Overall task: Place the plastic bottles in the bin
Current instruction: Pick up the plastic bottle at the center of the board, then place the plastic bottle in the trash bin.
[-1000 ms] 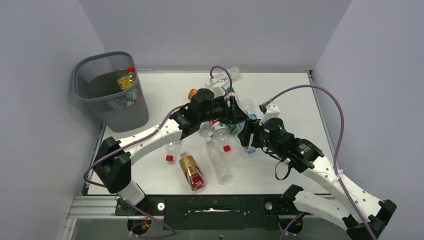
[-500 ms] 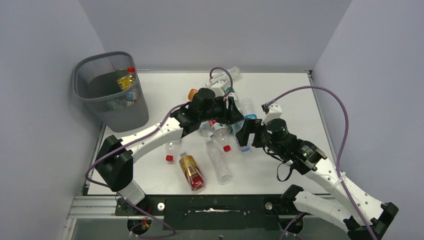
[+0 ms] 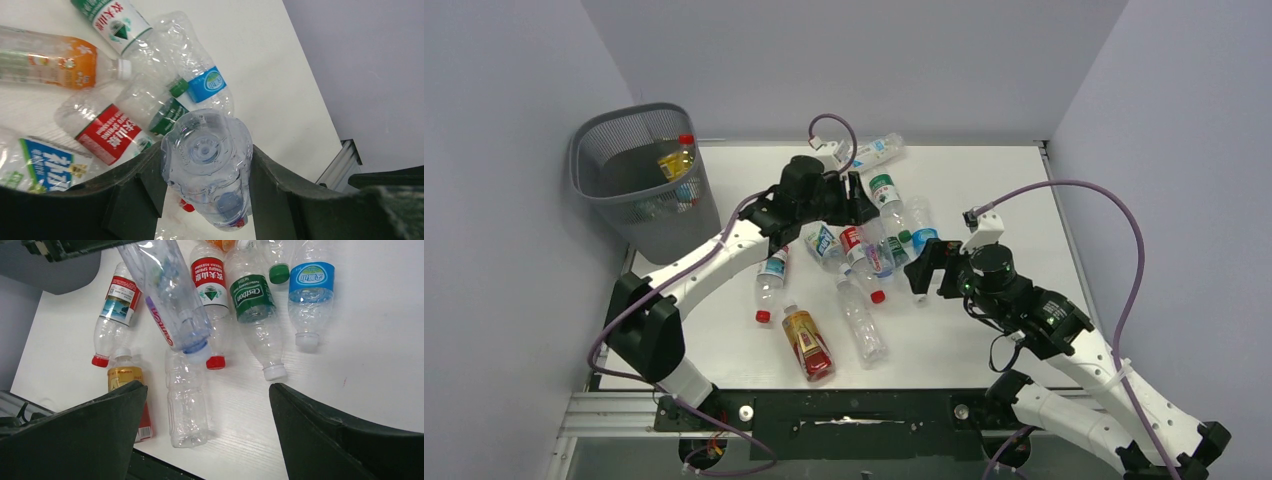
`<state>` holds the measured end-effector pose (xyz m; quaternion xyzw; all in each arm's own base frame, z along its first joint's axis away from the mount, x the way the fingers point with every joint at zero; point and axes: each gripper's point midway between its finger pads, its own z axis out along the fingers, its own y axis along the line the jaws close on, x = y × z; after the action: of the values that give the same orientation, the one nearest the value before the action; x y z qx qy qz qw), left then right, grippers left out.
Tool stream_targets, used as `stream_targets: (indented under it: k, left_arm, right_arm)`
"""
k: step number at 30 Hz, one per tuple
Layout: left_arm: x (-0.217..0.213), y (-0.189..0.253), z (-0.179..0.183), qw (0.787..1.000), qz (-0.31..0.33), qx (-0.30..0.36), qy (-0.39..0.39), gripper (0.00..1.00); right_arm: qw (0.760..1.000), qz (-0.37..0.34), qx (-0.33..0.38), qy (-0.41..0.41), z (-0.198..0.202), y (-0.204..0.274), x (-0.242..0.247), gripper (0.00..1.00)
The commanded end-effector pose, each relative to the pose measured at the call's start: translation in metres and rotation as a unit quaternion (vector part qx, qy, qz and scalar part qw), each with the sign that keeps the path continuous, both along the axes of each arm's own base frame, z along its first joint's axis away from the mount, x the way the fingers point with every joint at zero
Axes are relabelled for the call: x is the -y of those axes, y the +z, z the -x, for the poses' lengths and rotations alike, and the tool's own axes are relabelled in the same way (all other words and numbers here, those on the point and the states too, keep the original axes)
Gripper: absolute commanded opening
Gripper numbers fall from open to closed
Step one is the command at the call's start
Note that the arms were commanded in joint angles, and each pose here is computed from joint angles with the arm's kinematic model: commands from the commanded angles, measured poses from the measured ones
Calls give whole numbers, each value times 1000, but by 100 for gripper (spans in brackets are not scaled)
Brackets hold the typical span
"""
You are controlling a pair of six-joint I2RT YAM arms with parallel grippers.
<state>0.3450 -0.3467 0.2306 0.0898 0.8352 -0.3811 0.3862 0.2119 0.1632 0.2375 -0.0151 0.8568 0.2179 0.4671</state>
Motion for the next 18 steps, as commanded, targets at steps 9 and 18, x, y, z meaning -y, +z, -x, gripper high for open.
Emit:
stream_targets:
  k: [9, 18]
  left_arm:
    - [-57, 102, -25, 993, 28, 102, 46, 31]
    - [-60, 98, -27, 993, 29, 100, 49, 31]
  right_arm:
    - [1000, -16, 2, -18, 0, -4, 4, 100]
    - [1000, -14, 0, -20, 0, -6, 5, 100]
